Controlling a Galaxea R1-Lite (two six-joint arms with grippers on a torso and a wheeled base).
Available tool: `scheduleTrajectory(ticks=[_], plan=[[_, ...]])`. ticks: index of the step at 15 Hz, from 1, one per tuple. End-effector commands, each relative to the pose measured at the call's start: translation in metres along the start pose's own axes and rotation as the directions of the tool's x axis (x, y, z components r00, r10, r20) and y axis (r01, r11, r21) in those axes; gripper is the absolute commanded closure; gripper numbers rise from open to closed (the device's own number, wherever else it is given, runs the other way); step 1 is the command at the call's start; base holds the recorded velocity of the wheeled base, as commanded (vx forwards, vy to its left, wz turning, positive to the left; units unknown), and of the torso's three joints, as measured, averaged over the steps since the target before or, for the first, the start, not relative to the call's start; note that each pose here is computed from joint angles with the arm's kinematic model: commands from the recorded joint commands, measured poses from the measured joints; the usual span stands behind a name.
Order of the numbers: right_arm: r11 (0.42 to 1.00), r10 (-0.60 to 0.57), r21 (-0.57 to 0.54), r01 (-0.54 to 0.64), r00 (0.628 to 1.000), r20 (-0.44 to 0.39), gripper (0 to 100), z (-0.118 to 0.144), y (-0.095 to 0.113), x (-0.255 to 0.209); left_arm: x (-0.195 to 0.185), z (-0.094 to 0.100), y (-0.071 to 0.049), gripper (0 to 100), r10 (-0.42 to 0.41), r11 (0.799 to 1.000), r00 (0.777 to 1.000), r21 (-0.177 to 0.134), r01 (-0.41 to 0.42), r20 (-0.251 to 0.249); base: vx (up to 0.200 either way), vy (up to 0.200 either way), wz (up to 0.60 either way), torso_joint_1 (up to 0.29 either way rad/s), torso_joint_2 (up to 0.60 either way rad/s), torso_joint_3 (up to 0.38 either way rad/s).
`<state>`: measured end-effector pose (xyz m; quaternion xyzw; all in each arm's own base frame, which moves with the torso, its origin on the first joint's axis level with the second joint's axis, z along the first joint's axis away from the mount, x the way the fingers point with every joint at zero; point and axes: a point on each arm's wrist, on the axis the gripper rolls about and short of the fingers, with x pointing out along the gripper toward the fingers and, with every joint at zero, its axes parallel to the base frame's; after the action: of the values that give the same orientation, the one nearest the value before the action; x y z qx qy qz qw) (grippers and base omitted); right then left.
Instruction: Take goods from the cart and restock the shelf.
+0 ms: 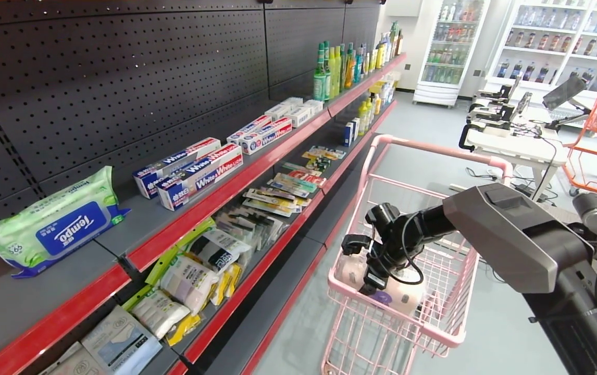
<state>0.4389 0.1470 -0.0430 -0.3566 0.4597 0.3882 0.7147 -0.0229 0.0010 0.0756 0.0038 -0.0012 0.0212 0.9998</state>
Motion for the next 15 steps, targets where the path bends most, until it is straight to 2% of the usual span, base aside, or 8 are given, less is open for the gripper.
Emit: scheduleTrajectory(ticks=[1, 5, 10, 15], plan=[[1.000, 0.007, -0.004, -0.007, 1.000, -0.009, 0, 0.0007, 0.0015, 0.0013, 0.0001, 0.0001, 0.0000, 0, 0.001, 1.000, 1.000, 0.000, -0.001, -0.001, 0.000, 0.000, 0.00, 0.000, 0.00, 0.000], [1.000, 0.010, -0.008, -0.010, 1.000, -0.022, 0, 0.0025, 0.0033, 0.0022, 0.0001, 0.0001, 0.0000, 0, 0.001, 1.000, 1.000, 0.000, -0.001, -0.001, 0.000, 0.000, 0.00, 0.000, 0.00, 0.000], [0.999, 0.029, -0.019, -0.031, 0.995, -0.095, 0, 0.0026, 0.0064, 0.0052, 0.0001, 0.0001, 0.0000, 0, 0.001, 1.000, 1.000, 0.000, -0.001, -0.001, 0.000, 0.000, 0.00, 0.000, 0.00, 0.000], [0.999, 0.040, -0.017, -0.042, 0.992, -0.118, 0, 0.0031, 0.0067, 0.0051, 0.0001, 0.0001, 0.0000, 0, 0.001, 1.000, 1.000, 0.000, -0.001, -0.001, 0.000, 0.000, 0.00, 0.000, 0.00, 0.000]])
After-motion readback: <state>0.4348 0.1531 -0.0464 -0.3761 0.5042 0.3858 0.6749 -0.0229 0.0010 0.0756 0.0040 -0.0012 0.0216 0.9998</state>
